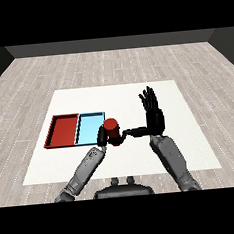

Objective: Pick the red can and put it in the red box

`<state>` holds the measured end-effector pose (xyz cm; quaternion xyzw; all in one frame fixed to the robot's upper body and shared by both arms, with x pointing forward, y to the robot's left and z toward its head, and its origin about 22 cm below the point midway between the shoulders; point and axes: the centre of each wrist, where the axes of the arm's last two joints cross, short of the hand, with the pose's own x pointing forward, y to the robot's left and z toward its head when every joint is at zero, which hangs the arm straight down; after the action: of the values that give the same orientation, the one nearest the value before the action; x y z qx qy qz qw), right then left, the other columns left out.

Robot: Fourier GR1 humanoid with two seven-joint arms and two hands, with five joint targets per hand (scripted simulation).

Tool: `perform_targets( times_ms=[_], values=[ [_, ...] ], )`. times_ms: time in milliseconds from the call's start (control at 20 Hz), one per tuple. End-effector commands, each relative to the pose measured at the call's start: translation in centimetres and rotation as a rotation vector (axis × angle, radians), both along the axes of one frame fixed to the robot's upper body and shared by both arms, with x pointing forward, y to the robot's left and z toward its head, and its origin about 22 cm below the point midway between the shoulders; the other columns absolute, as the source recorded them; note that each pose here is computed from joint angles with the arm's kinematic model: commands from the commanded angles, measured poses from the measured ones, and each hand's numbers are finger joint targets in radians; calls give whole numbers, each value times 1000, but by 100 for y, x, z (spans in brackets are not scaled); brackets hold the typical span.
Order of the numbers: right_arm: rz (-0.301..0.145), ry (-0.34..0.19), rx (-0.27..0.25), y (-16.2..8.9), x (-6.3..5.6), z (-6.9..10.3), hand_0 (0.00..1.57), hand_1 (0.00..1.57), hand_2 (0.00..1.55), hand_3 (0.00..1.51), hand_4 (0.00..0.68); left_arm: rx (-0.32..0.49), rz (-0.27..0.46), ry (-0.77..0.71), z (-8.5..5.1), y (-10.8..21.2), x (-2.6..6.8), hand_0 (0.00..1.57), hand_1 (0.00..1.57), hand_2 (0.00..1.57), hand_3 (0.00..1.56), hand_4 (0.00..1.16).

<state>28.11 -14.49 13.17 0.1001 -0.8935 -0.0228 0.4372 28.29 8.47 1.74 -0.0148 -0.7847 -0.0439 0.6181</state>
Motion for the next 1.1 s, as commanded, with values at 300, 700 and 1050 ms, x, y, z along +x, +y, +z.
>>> perform_targets(
  times_ms=[300,700,1050],
  values=[
    [-139,74,18,-741,-9,-535,0,0,0,0,0,84,98,-73,197,646,78,1571,1571,1571,1462,1118],
    [-208,212,-46,-1203,-301,-1028,0,0,0,0,0,225,227,-86,631,1314,261,1571,1571,1557,1419,1123],
    [-216,297,-68,-1276,-381,-1275,0,0,0,0,0,401,367,-44,724,1638,723,1445,1445,1456,1394,1106]
  ],
)
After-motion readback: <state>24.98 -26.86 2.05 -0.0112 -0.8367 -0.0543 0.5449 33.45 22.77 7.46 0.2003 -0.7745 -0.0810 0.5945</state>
